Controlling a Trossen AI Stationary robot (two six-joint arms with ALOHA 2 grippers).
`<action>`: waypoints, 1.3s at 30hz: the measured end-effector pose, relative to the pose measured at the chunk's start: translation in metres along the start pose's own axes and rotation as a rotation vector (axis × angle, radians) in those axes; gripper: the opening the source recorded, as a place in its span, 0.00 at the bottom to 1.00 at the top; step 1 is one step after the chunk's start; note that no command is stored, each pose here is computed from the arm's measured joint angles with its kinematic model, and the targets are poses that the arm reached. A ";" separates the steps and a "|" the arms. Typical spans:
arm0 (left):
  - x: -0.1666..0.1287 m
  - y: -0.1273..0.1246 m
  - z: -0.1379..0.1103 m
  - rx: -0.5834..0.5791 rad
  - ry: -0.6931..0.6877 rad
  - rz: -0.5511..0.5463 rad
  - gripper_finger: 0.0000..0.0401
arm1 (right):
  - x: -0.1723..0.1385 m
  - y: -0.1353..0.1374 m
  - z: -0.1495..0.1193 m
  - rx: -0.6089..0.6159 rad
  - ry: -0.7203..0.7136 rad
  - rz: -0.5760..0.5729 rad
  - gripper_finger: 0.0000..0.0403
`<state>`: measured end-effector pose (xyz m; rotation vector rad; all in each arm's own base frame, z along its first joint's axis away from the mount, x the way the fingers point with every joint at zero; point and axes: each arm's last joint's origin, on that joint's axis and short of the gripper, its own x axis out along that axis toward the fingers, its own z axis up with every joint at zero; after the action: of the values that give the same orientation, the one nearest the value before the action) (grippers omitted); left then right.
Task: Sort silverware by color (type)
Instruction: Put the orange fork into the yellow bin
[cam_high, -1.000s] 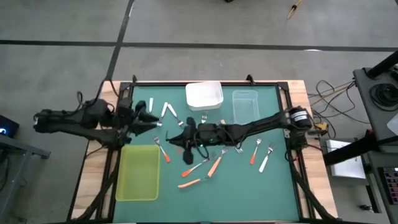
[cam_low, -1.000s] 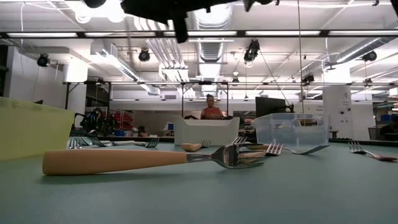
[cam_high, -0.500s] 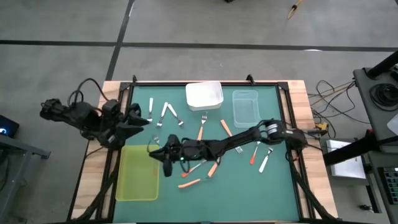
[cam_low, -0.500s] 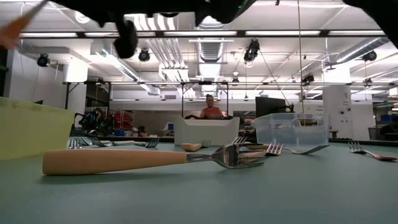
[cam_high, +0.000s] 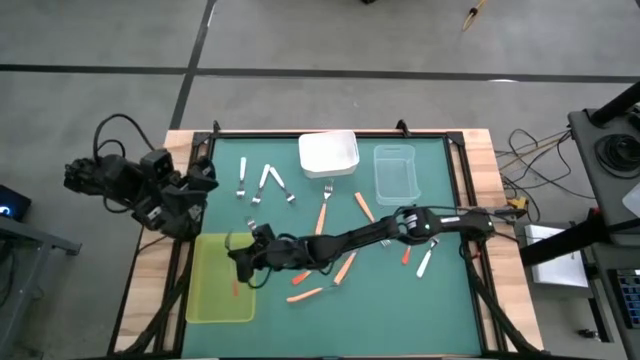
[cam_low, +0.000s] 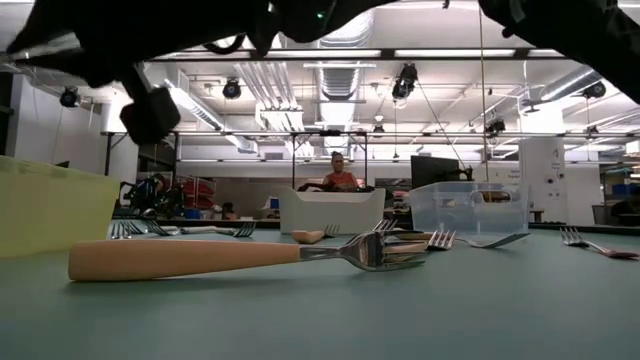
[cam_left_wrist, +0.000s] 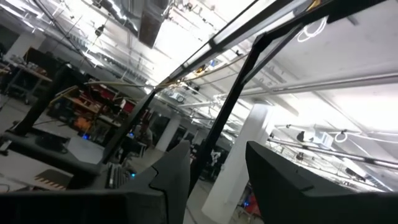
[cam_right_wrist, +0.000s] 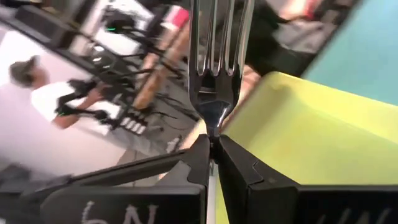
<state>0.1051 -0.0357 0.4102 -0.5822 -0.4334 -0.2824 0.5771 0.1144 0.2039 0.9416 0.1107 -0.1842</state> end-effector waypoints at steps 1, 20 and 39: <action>0.000 0.000 0.000 -0.001 0.000 -0.001 0.35 | 0.000 -0.001 -0.001 -0.002 0.009 -0.040 0.03; -0.015 -0.006 0.010 0.051 0.016 -0.139 0.35 | -0.005 -0.001 -0.001 0.184 0.021 -0.236 0.03; -0.032 0.001 0.004 0.228 0.058 -0.106 0.35 | -0.007 -0.001 -0.015 0.200 0.032 -0.258 0.03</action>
<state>0.0766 -0.0280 0.3978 -0.3283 -0.4337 -0.3450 0.5698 0.1263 0.1954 1.1291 0.2468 -0.4251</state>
